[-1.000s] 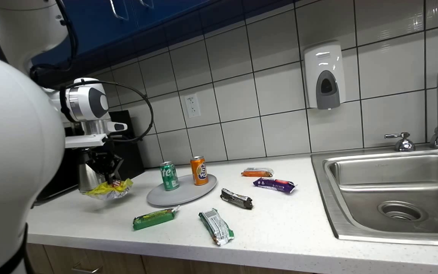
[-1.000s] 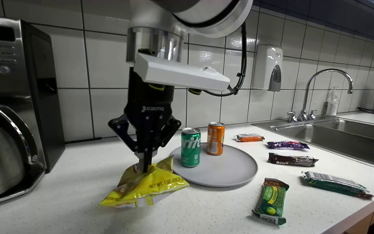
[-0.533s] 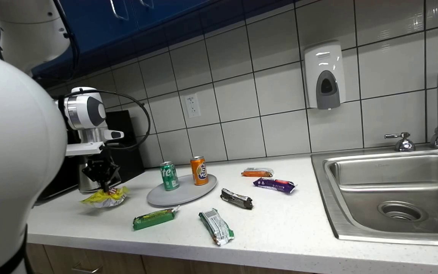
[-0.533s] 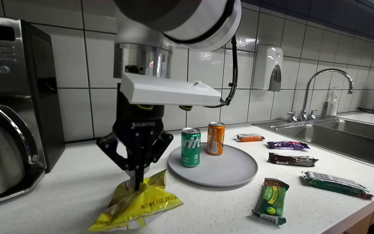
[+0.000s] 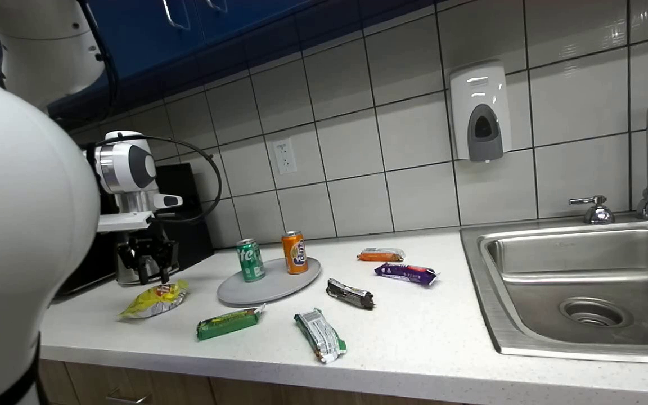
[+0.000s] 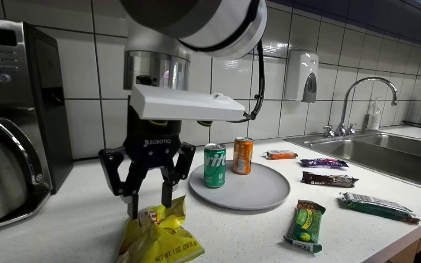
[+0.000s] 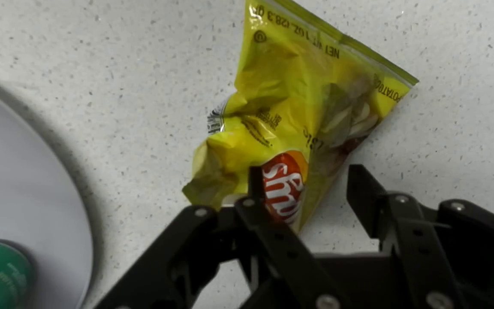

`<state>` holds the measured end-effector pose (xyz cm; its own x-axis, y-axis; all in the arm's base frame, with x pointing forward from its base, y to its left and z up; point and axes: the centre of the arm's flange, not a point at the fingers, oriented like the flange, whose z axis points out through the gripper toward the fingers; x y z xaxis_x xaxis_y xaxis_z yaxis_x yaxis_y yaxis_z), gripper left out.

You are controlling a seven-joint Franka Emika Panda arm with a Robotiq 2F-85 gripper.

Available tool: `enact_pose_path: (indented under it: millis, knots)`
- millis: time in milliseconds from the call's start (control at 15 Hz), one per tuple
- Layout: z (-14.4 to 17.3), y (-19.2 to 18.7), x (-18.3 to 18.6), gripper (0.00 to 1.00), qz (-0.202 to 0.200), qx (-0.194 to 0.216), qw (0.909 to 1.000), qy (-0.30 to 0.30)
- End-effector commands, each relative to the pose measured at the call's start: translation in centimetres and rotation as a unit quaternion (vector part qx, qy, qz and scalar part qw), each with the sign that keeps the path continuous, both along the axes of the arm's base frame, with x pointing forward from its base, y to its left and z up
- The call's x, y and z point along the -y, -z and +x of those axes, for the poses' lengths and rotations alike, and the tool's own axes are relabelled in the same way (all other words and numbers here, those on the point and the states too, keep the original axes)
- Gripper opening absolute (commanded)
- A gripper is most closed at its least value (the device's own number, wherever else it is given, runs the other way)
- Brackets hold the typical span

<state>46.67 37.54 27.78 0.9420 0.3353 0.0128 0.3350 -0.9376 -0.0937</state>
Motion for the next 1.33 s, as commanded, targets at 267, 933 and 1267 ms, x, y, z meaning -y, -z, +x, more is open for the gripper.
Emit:
enact_pose_path:
  millis: [267,933,1267]
  knots:
    - [2.1,-3.0,2.1,1.00,-0.013,0.002,0.9997,0.022]
    - [5.3,-6.4,8.1,1.00,-0.027,0.011,0.9970,0.071]
    - [6.3,-7.1,11.3,1.00,-0.036,0.010,0.9946,0.097]
